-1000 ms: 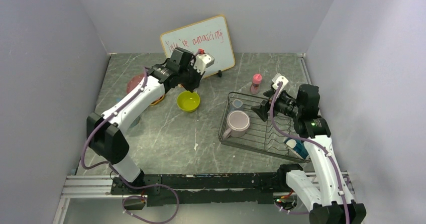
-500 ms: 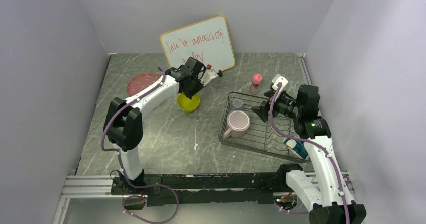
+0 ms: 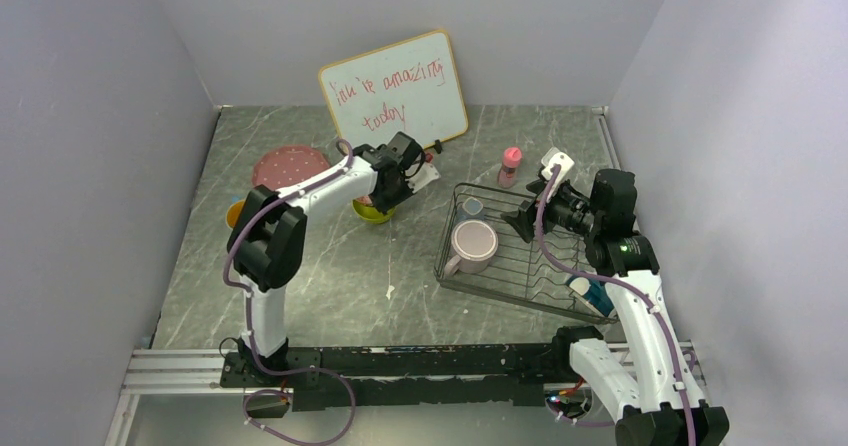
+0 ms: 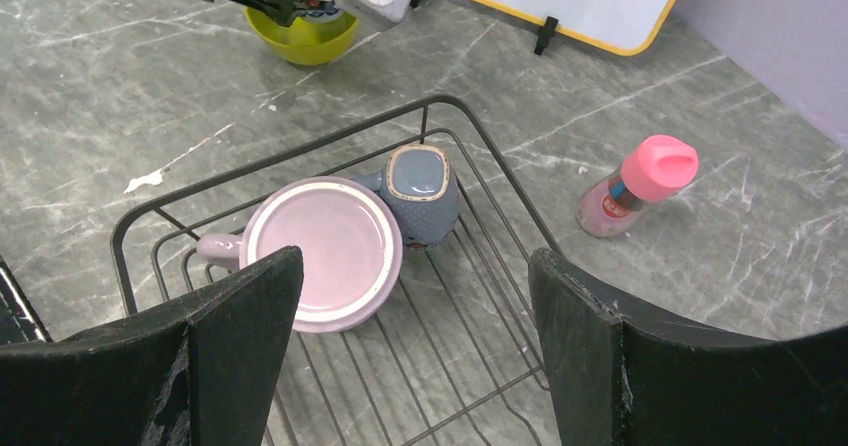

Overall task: Unload the mixed dishes from the dish rack
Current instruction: Place the bowl at the center of the board.

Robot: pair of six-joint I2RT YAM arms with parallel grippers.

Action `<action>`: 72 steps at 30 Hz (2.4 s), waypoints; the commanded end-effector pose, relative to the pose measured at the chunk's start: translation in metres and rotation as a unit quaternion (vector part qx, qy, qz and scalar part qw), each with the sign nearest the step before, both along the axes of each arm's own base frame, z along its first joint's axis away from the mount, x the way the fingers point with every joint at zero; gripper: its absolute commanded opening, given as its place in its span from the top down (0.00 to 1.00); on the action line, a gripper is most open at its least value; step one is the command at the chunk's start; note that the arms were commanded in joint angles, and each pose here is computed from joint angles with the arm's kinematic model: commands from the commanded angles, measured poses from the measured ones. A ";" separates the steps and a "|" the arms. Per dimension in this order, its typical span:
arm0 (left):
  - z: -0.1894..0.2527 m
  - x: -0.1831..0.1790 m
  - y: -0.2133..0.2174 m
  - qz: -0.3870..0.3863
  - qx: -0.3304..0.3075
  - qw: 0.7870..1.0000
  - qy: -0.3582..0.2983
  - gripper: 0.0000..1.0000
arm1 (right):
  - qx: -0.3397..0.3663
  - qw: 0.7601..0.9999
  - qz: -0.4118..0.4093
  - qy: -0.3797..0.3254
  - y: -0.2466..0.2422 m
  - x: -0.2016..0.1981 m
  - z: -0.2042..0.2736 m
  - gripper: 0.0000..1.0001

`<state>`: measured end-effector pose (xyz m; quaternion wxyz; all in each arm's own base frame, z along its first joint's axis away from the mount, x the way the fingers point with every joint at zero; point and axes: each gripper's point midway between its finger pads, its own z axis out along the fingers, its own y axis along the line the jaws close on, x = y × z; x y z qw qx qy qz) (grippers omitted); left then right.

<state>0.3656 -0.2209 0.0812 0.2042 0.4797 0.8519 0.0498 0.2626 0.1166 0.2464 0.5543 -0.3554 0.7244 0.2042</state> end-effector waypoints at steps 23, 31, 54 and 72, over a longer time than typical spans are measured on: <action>-0.005 -0.008 -0.001 0.005 0.015 1.000 0.018 0.64 | -0.006 1.000 0.000 -0.029 -0.002 0.003 0.015 0.13; 0.004 -0.010 -0.006 0.000 0.013 1.000 0.011 0.52 | -0.006 1.000 0.000 -0.030 -0.002 0.003 0.015 0.13; 0.023 -0.015 -0.008 -0.003 0.007 1.000 0.013 0.35 | -0.006 1.000 0.000 -0.028 -0.002 0.003 0.015 0.13; 0.035 -0.029 -0.010 -0.012 -0.008 0.999 0.033 0.27 | -0.007 0.999 0.000 -0.032 -0.002 0.003 0.016 0.12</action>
